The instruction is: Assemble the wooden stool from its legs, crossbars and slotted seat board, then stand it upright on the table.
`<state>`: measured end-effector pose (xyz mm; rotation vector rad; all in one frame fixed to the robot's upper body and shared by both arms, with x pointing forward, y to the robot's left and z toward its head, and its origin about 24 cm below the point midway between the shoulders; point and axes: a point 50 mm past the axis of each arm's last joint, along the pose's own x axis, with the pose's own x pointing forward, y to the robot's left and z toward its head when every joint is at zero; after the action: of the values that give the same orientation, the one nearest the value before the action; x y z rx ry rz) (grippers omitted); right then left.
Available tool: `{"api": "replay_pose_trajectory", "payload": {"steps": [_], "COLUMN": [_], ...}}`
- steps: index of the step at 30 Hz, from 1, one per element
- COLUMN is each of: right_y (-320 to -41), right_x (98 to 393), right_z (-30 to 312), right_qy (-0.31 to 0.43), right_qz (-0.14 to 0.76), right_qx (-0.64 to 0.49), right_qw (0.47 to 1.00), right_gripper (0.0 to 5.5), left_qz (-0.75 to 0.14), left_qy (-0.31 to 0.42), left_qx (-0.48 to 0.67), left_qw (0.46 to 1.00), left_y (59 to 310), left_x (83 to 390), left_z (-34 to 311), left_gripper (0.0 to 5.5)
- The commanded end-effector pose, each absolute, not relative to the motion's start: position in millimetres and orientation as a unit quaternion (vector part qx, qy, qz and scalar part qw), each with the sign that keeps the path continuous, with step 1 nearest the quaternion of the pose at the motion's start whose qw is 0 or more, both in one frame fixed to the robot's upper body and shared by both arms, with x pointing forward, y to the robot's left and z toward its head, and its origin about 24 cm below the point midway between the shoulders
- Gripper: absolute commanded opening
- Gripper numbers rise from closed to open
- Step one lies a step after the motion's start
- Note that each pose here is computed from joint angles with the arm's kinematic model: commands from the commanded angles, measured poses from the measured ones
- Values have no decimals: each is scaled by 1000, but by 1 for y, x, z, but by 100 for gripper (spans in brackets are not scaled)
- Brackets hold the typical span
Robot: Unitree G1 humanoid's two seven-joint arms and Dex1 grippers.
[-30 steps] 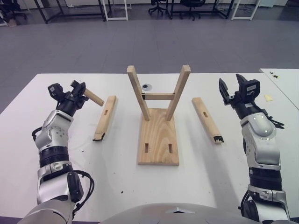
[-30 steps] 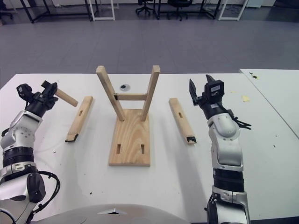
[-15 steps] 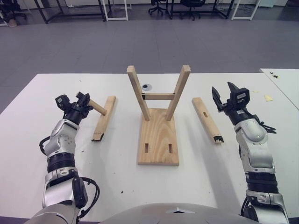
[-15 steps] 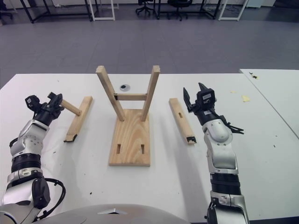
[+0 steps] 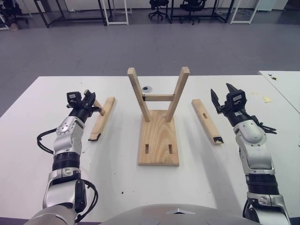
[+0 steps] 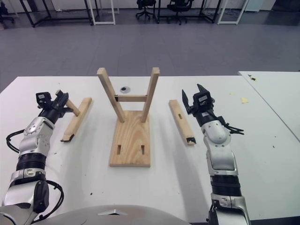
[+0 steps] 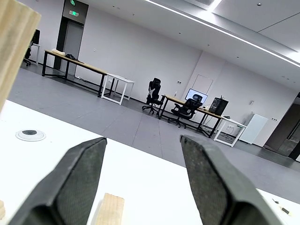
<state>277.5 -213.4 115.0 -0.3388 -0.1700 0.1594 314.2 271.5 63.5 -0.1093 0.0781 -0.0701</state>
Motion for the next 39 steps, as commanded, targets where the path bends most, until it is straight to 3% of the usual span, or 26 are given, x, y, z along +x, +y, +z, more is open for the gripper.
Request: {"api": "replay_pose_trajectory", "payload": {"steps": [1,7,10,14,25,29,34,39], "right_y": [-212,-211,-211,-210,-212,-206,-202,-203], "right_x": [277,277,278,277,277,278,280,280], "right_z": [119,115,115,115,111,109,110,111], "right_qy": [-91,-82,-82,-84,-73,-70,-72,-72], "right_qz": [88,94,95,92,89,100,110,107], "right_qx": [-197,-208,-209,-207,-204,-202,-201,-205], "right_qw": [972,970,970,970,972,972,971,970], "right_gripper": [291,291,291,291,291,291,291,291], "left_qz": [-49,-57,-41,-53,-148,-145,-138,-136], "left_qy": [246,259,187,107,225,278,324,313], "left_qx": [-39,-39,-48,-44,-12,12,56,79], "left_qw": [967,963,980,992,963,950,934,937], "left_y": [257,251,257,260,286,287,284,286], "left_x": [272,261,275,286,261,260,259,262], "left_z": [-24,-36,-6,40,59,45,27,30], "left_gripper": [41,41,41,125,308,372,377,293]}}
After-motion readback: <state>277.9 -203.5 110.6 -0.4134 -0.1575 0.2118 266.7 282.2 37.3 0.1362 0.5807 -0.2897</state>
